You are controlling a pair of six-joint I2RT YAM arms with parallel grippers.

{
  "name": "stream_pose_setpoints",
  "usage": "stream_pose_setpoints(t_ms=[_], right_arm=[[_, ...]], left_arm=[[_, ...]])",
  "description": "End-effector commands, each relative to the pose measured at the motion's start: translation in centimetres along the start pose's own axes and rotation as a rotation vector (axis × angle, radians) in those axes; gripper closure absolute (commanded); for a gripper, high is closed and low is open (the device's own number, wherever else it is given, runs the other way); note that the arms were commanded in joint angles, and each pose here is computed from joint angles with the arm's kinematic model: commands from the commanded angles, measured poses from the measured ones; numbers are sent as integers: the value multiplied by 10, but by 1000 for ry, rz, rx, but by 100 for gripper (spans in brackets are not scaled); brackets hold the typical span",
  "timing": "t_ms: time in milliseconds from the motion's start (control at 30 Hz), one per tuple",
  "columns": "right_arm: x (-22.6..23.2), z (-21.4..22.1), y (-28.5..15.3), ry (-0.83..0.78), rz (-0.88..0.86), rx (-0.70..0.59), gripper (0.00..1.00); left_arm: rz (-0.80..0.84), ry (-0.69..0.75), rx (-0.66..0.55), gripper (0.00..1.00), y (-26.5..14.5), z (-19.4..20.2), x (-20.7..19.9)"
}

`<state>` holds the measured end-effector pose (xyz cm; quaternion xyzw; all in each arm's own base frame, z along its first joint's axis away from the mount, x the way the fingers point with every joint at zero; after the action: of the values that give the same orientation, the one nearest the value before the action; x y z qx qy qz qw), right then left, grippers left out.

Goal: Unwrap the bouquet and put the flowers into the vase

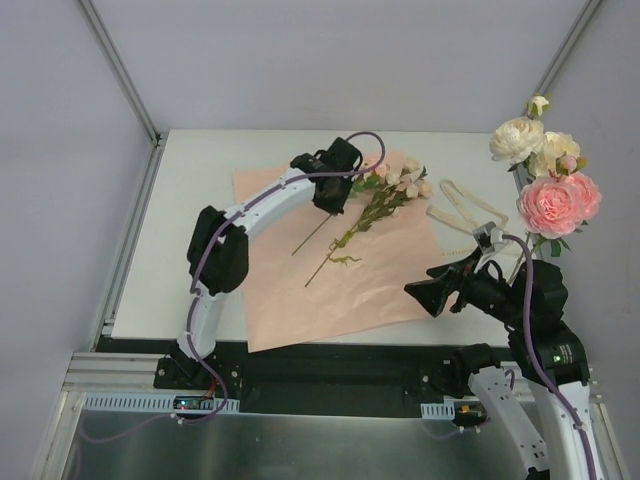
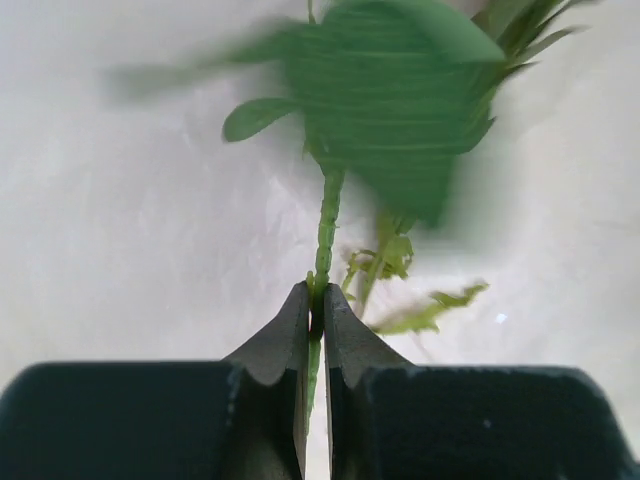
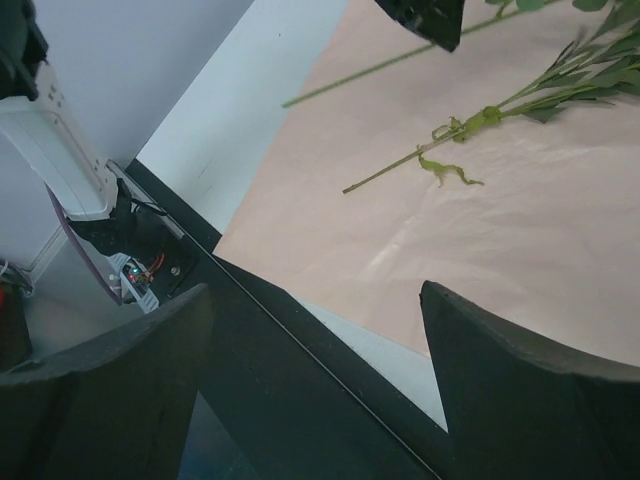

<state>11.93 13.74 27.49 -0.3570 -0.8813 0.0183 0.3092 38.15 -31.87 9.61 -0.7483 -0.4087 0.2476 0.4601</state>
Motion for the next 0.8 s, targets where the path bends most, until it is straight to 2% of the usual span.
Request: stream_pose_setpoints(t_ms=[0,67,133,167,233,267,333,367,433,467,533,567,633,667,700,767], right_arm=[[21,-29,-4,1,-48,-65,15],[23,-34,-5,0,-50,-77,15],[29,-39,-6,3,-59,-79,15],[31,-41,-7,4,-62,-79,16],[36,-45,-7,4,-74,-60,17],[38,-48,-7,6,-70,-59,17],[51,-57,-7,1,-102,-41,17],[54,-61,-7,2,-104,-38,17],[68,-60,1,-4,-148,22,16],[72,-69,2,-25,-136,3,16],[90,-60,14,-70,-181,79,16],[88,-73,17,-96,-121,29,16],[106,-65,33,-169,-147,82,15],[109,-70,39,-190,-121,69,14],[116,-79,52,-206,-87,64,13],[127,-90,61,-209,-48,35,11]], left_arm=[[-9,-99,-273,100,-116,-46,10],[3,-126,-340,100,-146,-49,11],[15,-142,-362,100,-157,-43,11],[44,-155,-431,100,-180,-49,9],[66,-164,-452,100,-189,-43,7],[84,-179,-511,100,-210,-47,9],[109,-184,-535,100,-220,-41,7],[120,-191,-581,100,-239,-39,8],[139,-198,-617,100,-248,-34,7],[154,-201,-667,100,-268,-31,8],[177,-199,-704,100,-275,-25,7],[186,-197,-750,100,-293,-21,7],[216,-184,-780,100,-302,-14,4],[226,-175,-825,100,-319,-9,5],[231,-167,-824,100,-317,-1,4],[251,-159,-919,100,-343,7,6]])
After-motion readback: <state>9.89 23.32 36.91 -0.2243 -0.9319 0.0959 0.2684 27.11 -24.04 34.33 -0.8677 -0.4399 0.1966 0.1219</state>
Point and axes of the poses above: each gripper's point midway between its finger pads, its own y axis out along the fingers, its own x axis along the line the jaws close on, z = x × y, the point moved 1 cm from there along -y, back along the fingers, and after that the axes turned 6 degrees about y, right-handed, at the moved point
